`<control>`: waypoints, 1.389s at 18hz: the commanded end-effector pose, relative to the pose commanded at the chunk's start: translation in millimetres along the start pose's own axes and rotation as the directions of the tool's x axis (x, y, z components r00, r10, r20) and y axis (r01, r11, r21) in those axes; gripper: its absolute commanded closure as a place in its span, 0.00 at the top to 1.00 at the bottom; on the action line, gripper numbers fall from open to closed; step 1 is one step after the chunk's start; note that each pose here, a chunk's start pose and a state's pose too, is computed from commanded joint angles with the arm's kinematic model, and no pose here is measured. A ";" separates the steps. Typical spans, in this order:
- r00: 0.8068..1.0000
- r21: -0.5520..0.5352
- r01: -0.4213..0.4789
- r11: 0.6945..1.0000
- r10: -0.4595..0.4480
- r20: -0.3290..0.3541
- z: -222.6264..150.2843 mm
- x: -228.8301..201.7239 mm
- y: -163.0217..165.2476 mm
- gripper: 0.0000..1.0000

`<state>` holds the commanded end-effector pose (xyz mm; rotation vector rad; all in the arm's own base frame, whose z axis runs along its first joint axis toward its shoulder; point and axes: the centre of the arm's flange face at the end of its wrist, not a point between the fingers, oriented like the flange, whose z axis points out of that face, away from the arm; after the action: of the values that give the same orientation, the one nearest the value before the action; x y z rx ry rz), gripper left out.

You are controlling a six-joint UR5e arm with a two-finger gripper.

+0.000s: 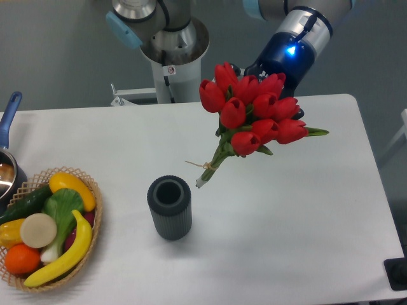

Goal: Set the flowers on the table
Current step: 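Lift the red tulip bouquet higher with the gripper, stems hanging below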

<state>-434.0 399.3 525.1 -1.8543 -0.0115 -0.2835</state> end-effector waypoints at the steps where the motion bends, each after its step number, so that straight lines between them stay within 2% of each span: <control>1: 1.000 0.000 0.001 1.000 -0.001 0.000 0.2 -0.1 0.7 0.45; 4: 1.000 -0.012 -0.004 1.000 0.004 0.020 -4.0 -1.6 -4.5 0.45; 9: 0.996 -0.058 0.002 0.998 0.003 0.092 -18.9 -3.6 -2.5 0.45; 12: 0.991 -0.089 -0.011 0.996 0.022 0.129 -25.5 10.3 -4.2 0.45; 16: 0.962 -0.243 -0.006 0.970 0.072 0.265 -36.8 27.7 9.9 0.44; 20: 0.953 -0.279 -0.020 0.960 0.102 0.285 -37.7 31.0 10.7 0.44; 23: 0.922 -0.376 -0.016 0.927 0.160 0.354 -46.3 39.4 18.1 0.45; 25: 0.914 -0.418 -0.026 0.908 0.191 0.359 -46.3 38.7 25.0 0.45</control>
<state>-401.4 342.8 521.9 -2.2922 -0.1327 0.1899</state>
